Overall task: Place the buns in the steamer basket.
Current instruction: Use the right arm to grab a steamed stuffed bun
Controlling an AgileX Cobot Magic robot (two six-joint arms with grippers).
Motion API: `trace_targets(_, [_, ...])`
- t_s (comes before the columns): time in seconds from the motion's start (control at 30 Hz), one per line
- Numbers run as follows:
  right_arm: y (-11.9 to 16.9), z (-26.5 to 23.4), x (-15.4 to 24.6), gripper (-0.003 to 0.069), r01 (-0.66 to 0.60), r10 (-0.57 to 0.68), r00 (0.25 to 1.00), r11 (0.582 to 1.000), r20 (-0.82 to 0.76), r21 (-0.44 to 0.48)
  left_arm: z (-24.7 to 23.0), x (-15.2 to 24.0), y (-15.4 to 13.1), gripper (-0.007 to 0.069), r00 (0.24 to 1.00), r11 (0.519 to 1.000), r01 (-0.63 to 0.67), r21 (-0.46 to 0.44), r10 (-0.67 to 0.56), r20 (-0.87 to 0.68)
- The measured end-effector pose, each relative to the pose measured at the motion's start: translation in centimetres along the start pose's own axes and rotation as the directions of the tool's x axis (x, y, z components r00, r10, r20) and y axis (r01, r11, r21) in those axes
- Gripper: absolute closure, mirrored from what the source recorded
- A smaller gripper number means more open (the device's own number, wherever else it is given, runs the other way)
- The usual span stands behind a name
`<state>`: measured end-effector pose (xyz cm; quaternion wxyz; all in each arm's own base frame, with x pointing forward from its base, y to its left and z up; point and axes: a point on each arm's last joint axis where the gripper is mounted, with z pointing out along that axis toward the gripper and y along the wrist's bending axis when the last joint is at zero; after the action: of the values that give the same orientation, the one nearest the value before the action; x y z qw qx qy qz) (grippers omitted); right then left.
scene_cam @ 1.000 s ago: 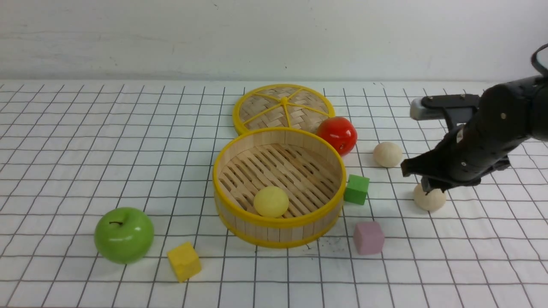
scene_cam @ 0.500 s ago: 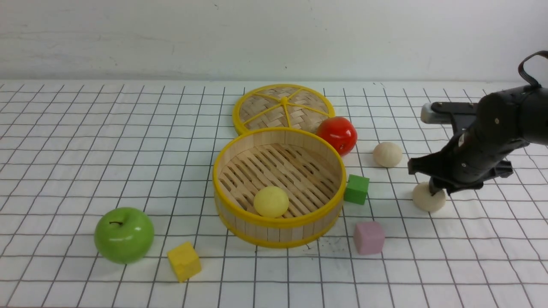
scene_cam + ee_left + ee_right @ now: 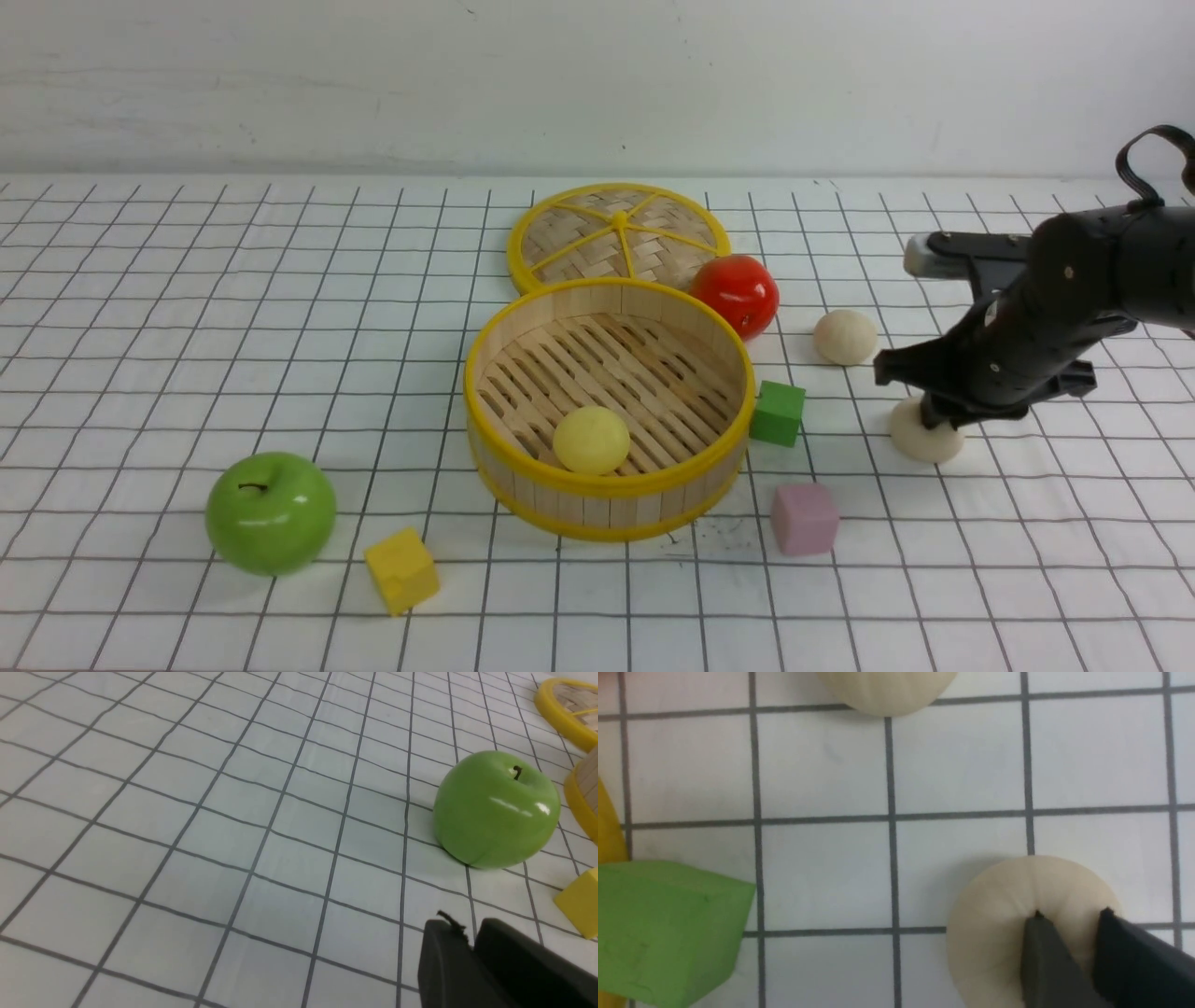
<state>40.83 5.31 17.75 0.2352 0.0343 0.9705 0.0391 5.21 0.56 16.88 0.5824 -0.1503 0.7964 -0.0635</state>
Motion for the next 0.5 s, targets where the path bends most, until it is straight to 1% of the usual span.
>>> trace_targets(0.03, [0.0,0.0,0.0,0.0582,0.005,-0.005,1.0,1.0,-0.001,-0.003,0.0,0.0,0.0,0.0533,1.0,1.0,0.0,0.0,0.0,0.0])
trace_targets(0.1, [0.0,0.0,0.0,0.065,0.006,-0.006,1.0,1.0,-0.001,-0.005,0.0,0.0,0.0,0.0533,1.0,1.0,0.0,0.0,0.0,0.0])
trace_targets(0.27, [0.1,-0.1,0.0,0.0657,0.011,-0.011,1.0,1.0,0.001,-0.006,0.0,0.0,0.0,0.0533,1.0,1.0,0.0,0.0,0.0,0.0])
trace_targets(0.5, [0.3,-2.3,-0.7,0.0657,0.022,-0.021,0.999,1.0,0.05,-0.022,0.0,0.0,0.0,0.0529,1.0,1.0,0.0,0.0,0.0,0.0])
